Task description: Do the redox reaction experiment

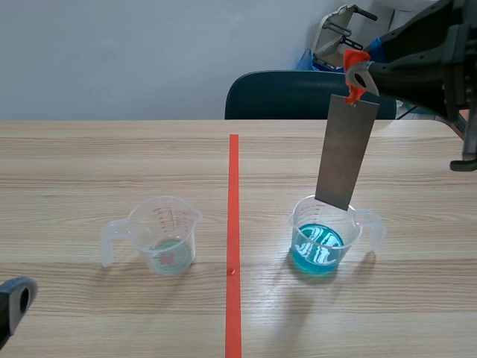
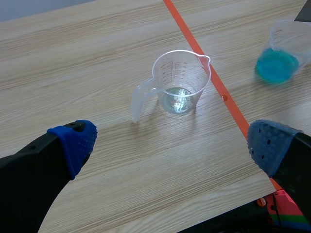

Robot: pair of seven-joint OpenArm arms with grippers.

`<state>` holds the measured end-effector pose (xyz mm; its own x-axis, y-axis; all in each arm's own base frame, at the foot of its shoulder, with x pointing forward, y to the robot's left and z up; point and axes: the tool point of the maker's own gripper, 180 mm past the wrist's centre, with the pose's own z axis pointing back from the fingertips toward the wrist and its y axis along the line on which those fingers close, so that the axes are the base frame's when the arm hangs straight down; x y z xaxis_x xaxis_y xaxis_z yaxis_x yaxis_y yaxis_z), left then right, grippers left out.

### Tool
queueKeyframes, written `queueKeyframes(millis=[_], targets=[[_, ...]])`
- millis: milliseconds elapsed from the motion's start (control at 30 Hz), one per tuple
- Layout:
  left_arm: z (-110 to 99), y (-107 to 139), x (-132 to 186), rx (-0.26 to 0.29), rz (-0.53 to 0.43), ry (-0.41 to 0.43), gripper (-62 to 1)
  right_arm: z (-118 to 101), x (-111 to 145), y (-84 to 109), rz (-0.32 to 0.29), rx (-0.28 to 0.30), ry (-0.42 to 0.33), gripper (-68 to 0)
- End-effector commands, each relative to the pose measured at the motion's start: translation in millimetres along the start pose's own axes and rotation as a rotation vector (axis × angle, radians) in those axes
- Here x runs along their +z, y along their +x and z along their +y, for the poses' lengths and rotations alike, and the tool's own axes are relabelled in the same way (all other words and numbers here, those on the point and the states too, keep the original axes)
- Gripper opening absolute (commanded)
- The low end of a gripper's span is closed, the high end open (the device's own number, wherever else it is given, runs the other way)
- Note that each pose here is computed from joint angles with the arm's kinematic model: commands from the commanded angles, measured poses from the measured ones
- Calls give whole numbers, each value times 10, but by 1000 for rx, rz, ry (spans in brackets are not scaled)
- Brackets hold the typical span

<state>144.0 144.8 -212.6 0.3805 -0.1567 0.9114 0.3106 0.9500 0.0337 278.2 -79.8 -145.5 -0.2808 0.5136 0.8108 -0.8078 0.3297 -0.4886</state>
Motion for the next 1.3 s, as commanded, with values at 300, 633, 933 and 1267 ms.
queueKeyframes(millis=[300, 633, 933, 1267], targets=[[22, 223, -141, -13, -100, -12, 14, -60, 6, 101, -30, 17, -18, -667], [-210, 136, -727, -10, -187, -218, -348, -61, 6, 98, -28, 17, -18, -667], [-742, 169, -1285, -7, -275, -422, -584, -61, 6, 98, -28, 17, -18, -667], [-1300, 278, -1863, -29, -320, -534, -584, -61, 6, 98, -28, 17, -18, -667]])
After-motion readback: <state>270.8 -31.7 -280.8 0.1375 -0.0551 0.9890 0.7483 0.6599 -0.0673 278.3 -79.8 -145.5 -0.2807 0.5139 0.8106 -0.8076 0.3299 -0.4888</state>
